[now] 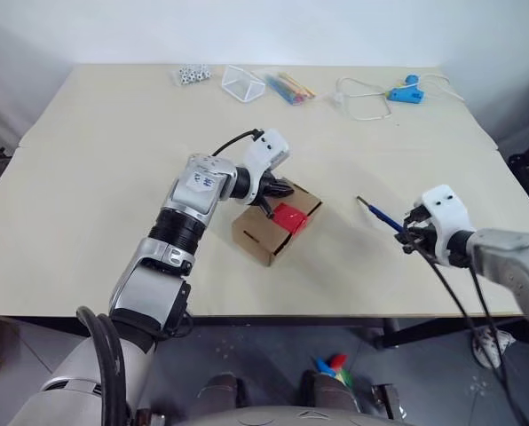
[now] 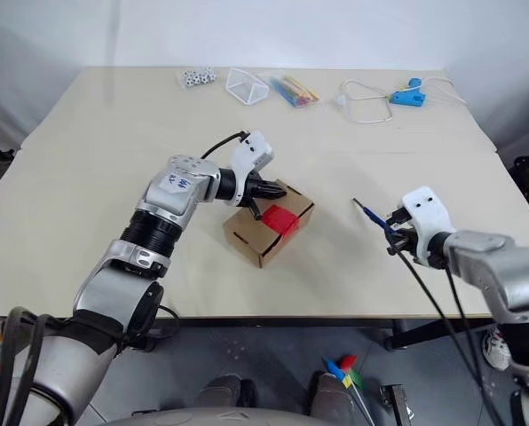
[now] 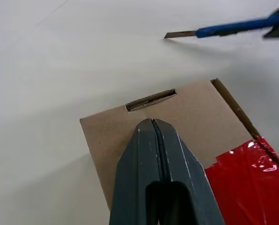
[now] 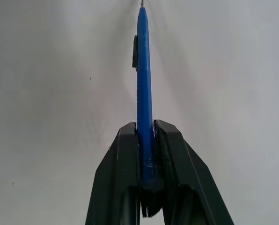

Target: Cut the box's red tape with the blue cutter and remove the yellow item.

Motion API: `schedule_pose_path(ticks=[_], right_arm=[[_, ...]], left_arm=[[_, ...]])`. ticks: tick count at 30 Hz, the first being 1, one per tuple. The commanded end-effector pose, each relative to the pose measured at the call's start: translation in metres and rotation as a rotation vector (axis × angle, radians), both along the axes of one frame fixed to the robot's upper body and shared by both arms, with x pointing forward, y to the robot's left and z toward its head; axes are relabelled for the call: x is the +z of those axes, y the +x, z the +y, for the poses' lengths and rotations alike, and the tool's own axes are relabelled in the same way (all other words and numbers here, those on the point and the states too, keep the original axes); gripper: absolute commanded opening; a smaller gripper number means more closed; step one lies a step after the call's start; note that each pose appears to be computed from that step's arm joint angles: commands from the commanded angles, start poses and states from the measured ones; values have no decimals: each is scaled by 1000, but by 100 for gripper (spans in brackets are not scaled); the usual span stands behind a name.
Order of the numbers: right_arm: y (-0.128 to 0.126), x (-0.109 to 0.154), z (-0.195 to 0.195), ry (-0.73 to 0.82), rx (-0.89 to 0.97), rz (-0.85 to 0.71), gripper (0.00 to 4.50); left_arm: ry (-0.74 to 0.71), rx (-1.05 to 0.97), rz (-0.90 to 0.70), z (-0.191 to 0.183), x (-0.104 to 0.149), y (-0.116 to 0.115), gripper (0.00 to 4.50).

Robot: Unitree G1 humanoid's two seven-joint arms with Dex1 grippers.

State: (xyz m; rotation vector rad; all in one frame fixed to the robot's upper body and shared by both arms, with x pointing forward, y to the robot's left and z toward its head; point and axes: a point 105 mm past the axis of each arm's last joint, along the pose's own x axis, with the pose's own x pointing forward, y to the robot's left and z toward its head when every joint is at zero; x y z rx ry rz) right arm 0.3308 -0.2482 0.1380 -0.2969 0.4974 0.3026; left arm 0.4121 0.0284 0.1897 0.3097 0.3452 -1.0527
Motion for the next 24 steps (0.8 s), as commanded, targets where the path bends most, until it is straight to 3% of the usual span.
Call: schedule_pose_path(ticks=[1,6,14,20,23,24], right_arm=[[-1,3,-8,16,-61,-71,17],[-7,-9,-15,16,-103,-80,178],[-14,34,-23,-39,-78,-237,447],[-8,80,5,-37,-1,-327,447],[-6,71,27,-55,51,-220,388],[-5,69,36,-58,75,-202,349]], left_arm=[[-18,21,14,7,4,0,0],[-90,27,22,9,19,-3,0],[-165,14,-12,15,52,-10,0],[-189,72,-57,39,77,-6,0],[-152,154,-89,62,81,4,0],[-134,186,-95,70,79,8,0]])
